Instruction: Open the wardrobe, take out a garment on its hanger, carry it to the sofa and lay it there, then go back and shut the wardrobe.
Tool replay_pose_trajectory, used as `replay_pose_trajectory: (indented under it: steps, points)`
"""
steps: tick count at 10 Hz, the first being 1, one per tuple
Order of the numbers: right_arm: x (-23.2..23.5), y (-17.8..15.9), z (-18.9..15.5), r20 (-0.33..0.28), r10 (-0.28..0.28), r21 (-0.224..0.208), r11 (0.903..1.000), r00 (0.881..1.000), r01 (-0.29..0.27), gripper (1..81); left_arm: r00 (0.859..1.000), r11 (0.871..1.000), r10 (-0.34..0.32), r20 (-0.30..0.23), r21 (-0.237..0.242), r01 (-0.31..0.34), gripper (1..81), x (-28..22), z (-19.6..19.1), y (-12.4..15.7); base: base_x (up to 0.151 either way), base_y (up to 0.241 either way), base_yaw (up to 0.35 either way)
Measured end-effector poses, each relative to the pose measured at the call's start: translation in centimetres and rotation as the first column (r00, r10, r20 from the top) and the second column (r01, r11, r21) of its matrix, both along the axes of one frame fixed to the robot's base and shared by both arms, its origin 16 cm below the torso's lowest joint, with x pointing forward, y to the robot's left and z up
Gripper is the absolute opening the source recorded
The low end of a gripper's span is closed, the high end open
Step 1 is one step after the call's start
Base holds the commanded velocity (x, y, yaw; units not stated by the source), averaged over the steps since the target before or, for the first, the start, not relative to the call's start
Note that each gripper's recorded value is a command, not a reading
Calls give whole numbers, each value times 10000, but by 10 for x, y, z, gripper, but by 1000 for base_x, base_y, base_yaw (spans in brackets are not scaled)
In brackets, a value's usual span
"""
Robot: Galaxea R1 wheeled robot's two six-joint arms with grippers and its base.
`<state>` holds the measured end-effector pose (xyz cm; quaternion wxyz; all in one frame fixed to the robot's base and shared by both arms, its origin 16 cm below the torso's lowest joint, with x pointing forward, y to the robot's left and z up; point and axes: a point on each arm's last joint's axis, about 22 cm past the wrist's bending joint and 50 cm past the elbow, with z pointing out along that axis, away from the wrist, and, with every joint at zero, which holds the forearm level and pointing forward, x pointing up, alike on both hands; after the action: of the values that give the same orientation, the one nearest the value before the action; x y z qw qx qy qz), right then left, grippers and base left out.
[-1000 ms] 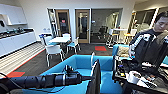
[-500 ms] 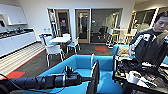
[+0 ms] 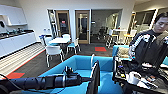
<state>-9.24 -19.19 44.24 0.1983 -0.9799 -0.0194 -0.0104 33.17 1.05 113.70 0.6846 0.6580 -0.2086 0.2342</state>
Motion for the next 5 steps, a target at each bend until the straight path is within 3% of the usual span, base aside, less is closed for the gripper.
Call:
replay_pose_trajectory:
  steps: [3,5]
  points:
    - [16,-1,-1,190,-25,-15,10000,9998,25,811,10000,10000,23,-22,17,-23,10,4,-2,0,87,0,0]
    - [1,2,1,-106,9,24,10000,9999,-9,811,9996,10000,17,-273,13,-16,10,11,-11,-1,87,0,0]
